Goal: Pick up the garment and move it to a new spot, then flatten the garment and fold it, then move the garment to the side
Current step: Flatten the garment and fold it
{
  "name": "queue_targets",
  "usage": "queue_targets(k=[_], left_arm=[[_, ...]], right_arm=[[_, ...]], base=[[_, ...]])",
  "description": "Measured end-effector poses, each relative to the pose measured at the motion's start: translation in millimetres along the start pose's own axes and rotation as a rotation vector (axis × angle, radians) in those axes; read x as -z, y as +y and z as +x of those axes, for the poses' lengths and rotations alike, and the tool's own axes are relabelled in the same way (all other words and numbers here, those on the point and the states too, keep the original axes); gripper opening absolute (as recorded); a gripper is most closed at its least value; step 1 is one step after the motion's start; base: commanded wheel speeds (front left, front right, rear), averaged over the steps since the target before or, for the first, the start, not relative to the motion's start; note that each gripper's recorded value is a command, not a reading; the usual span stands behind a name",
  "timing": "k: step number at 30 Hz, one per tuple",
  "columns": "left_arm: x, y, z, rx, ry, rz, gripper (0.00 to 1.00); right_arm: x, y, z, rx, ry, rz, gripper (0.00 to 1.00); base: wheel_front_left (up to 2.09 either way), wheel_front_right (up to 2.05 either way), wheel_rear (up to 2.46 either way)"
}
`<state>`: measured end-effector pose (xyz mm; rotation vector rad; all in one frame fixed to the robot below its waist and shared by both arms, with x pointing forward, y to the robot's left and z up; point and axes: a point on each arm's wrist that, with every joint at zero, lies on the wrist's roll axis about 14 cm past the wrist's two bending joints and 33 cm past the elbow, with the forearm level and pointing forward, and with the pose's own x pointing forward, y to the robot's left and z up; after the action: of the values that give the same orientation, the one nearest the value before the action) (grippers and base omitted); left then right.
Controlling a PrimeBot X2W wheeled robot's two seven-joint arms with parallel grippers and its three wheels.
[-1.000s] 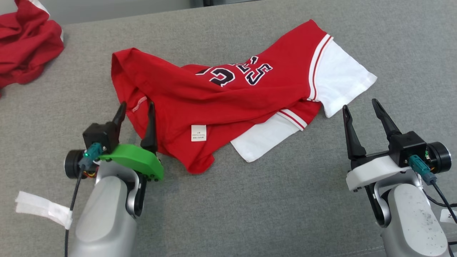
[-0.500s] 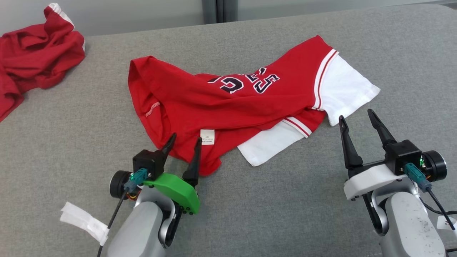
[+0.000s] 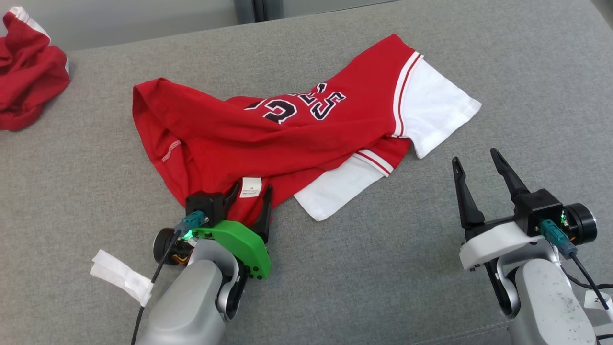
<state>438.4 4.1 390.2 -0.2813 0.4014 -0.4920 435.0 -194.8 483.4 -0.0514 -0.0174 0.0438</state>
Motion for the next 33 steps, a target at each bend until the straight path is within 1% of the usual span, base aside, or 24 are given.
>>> queue_targets(k=[3,4,5,6,7,9,10,13,14,22,26,33], left_arm=[[-2,-3,4,0.008,-0.003,-0.038,1.00],[-2,-5,5,0.014,-0.004,-0.043,0.95],[-2,-7,5,0.021,-0.004,-0.047,0.76],[-3,-7,6,0.023,-0.005,-0.053,0.59],[-3,-8,6,0.024,-0.006,-0.056,0.48],[-5,-8,7,0.025,-0.007,-0.054,0.36],[-5,-8,8,0.021,-0.006,-0.051,0.26],[-4,-7,9,0.018,-0.003,-0.042,0.03],[-5,-7,9,0.016,-0.004,-0.040,0.00],[-9,-4,9,0.005,-0.015,-0.033,0.00],[-20,-7,9,0.010,-0.050,-0.013,0.00],[-59,-16,-2,0.043,-0.174,0.107,0.00]], right_arm=[[1,-3,-2,0.008,0.003,0.001,1.00],[1,-3,-2,0.010,0.003,0.001,1.00],[1,-4,-2,0.010,0.004,0.002,1.00],[1,-4,-3,0.011,0.004,0.002,1.00],[1,-4,-3,0.011,0.005,0.002,1.00],[1,-4,-3,0.011,0.005,0.005,1.00],[1,-3,-3,0.011,0.004,0.006,1.00],[1,-3,-3,0.009,0.004,0.009,1.00],[1,-3,-3,0.009,0.005,0.009,1.00],[1,-2,-2,0.008,0.003,0.012,1.00],[0,-1,-1,0.006,-0.002,0.014,1.00],[-5,1,-3,0.003,-0.013,0.020,1.00]], base=[[0.00,0.00,0.00],[0.00,0.00,0.00],[0.00,0.00,0.00],[0.00,0.00,0.00],[0.00,0.00,0.00],[0.00,0.00,0.00],[0.00,0.00,0.00],[0.00,0.00,0.00],[0.00,0.00,0.00],[0.00,0.00,0.00],[0.00,0.00,0.00],[0.00,0.00,0.00]])
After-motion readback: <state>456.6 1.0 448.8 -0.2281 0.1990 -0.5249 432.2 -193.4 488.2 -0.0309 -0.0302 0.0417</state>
